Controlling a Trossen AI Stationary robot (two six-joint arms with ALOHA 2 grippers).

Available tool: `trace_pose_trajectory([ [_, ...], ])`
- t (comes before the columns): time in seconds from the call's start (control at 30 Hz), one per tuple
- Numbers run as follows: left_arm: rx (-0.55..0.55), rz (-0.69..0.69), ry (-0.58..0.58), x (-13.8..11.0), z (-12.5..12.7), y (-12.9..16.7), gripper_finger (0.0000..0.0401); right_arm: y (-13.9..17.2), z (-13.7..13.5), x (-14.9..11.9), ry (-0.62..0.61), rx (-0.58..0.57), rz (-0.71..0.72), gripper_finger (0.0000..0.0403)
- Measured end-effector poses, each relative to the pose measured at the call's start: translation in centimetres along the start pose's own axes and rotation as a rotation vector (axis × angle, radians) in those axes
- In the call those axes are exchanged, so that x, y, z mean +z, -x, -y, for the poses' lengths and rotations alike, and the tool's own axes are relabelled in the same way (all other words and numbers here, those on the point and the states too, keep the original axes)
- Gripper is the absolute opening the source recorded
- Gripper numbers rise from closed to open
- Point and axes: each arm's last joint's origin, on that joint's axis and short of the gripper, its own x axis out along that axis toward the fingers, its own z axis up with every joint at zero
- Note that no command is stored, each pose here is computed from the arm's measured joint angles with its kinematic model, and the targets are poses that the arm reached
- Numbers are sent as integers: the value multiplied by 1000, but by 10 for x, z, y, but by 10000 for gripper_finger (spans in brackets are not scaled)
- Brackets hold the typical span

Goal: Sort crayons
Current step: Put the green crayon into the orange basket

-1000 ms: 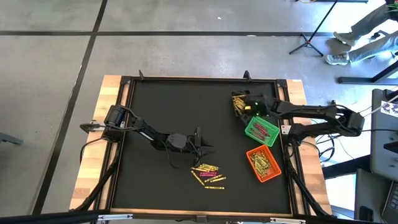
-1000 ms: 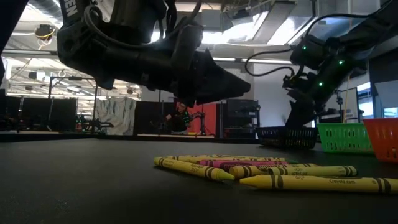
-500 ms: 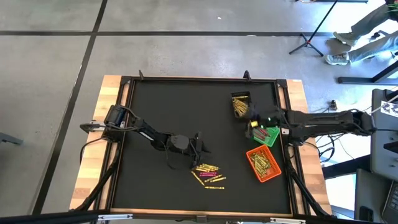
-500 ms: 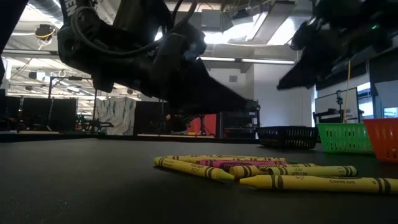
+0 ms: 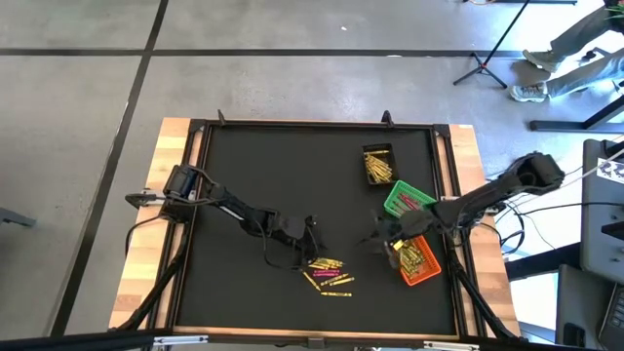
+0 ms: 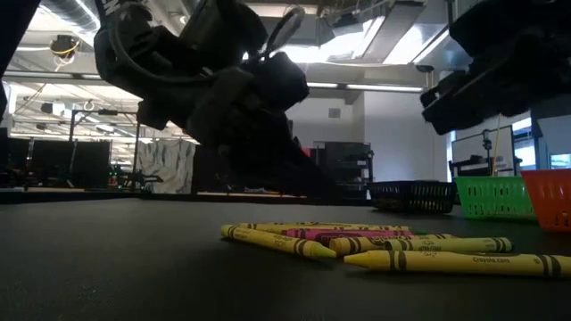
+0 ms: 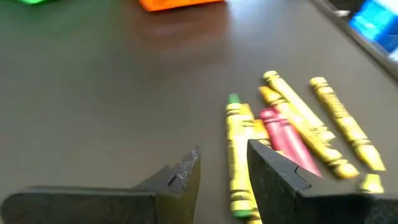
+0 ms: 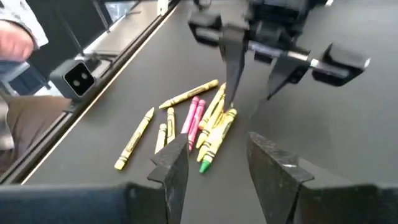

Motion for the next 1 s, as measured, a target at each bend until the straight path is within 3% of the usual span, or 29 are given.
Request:
trace_pose_trajectory([
  [0.13, -33, 2, -4, 0, 5, 0, 114, -19, -2, -2, 3, -20, -40, 158],
  [0.67, 32, -79, -3, -8, 3, 0, 114, -85, 3, -23, 0, -51, -233, 158],
  [0.83, 54, -75, -4, -8, 2, 0, 114, -95, 3, -25, -2, -33, -247, 158],
  [1.0, 59, -75, -3, -8, 2, 0, 114, -96, 5, -25, 6, -89, -253, 158],
])
